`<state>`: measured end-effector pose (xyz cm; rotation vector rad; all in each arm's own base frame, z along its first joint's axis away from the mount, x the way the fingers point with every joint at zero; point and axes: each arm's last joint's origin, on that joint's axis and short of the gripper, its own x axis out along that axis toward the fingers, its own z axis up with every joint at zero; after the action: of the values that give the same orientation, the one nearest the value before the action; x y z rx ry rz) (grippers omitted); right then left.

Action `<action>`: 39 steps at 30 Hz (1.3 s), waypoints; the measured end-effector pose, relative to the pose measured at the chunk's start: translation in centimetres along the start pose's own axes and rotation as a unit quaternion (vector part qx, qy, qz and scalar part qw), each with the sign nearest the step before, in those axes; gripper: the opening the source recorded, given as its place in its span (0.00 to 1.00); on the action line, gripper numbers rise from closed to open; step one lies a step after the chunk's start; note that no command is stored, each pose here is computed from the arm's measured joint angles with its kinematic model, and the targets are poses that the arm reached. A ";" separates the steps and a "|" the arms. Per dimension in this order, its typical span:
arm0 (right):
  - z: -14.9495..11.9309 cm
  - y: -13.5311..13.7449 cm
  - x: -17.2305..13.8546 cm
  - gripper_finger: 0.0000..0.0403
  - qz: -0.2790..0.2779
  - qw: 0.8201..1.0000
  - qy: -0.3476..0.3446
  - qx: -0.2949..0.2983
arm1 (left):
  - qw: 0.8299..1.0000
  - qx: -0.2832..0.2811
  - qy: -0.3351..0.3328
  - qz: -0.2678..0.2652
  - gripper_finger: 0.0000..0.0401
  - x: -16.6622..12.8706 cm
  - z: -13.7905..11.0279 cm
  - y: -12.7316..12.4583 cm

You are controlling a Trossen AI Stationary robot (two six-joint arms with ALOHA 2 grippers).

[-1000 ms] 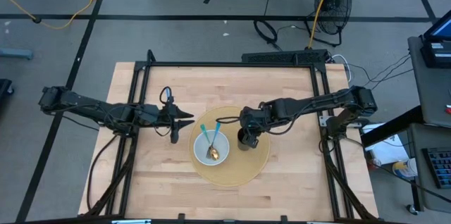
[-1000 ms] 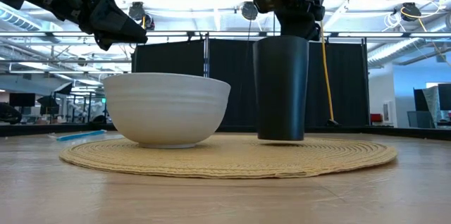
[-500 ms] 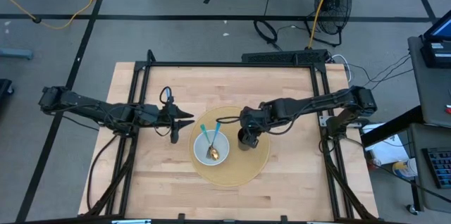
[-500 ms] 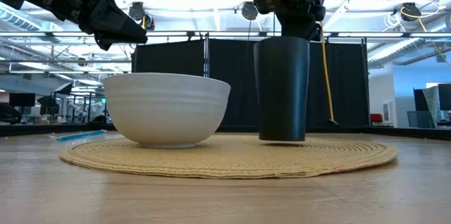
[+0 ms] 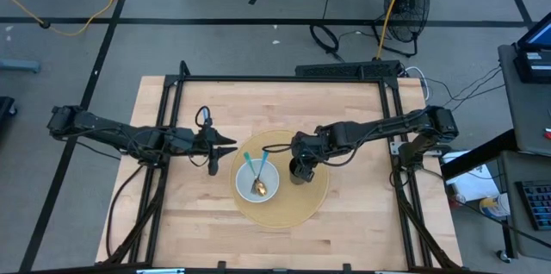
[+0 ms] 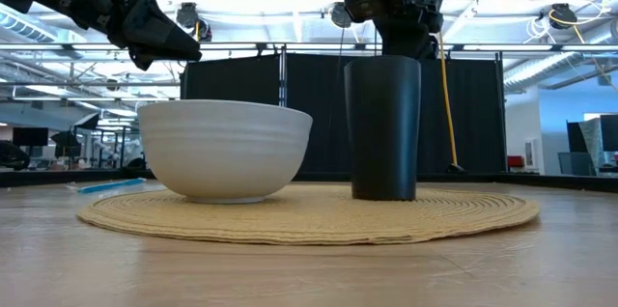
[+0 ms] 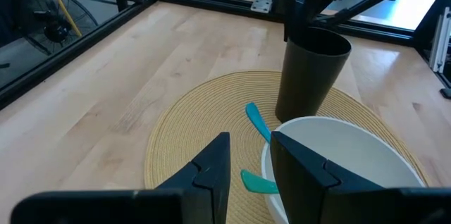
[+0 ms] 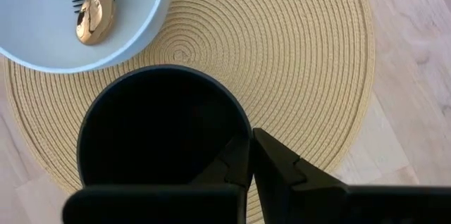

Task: Pick & Place Utensil
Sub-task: Put the black cup on the brown mat to the right of the white bowl, then put the blue straw into the black cup on the brown mat

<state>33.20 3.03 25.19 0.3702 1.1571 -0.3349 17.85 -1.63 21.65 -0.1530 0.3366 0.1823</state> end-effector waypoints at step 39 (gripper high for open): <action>-3.7 -1.6 -14.0 0.31 -0.038 0.963 -0.262 -0.045 | 0.854 -0.253 0.185 0.414 0.27 -3.7 -1.8 6.8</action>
<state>24.33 4.22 36.66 0.1413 0.6634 -0.4150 12.45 4.07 20.42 -0.5684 0.7273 1.1177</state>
